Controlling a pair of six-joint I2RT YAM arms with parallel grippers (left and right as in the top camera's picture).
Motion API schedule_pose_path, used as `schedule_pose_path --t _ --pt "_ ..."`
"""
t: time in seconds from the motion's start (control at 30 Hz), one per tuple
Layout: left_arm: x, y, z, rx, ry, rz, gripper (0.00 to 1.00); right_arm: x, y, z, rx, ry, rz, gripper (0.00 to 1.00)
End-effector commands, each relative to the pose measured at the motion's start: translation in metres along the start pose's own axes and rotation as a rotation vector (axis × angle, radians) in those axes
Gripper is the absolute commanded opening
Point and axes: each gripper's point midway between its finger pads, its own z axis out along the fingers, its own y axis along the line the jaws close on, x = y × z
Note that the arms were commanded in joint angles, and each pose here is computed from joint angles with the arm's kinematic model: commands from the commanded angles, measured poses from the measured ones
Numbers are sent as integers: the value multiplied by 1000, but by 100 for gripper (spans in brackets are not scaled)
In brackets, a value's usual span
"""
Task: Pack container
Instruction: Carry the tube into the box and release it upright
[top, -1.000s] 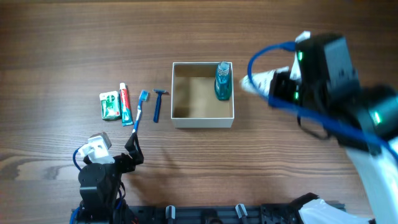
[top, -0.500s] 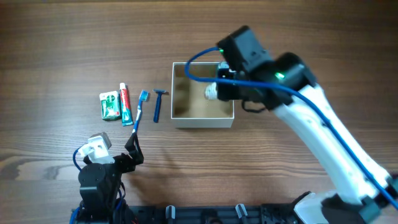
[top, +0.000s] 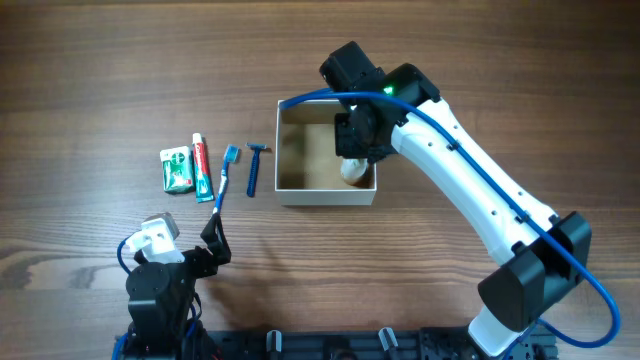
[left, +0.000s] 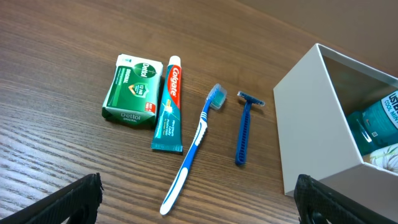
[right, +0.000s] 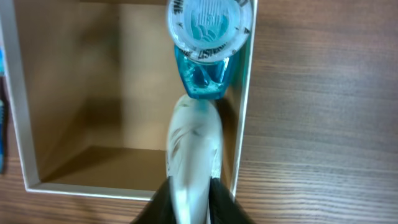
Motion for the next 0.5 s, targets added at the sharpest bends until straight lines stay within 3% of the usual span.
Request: schedule_pose_path --t 0.0,0.13,0.23,0.33,0.47 --pt "6 -2 2 18 15 22 100 -4 2 -5 -12 -18 7 60" --pt "6 -2 2 18 15 22 100 -6 0 -10 -9 -37 3 78" --pt "6 -2 2 18 15 22 100 -11 -3 -28 -17 -93 -10 84" --pt "6 -2 2 19 15 22 100 -16 -17 -87 -48 -236 6 98" --pt "6 -2 2 18 15 22 100 -24 -86 -152 -46 -419 184 100"
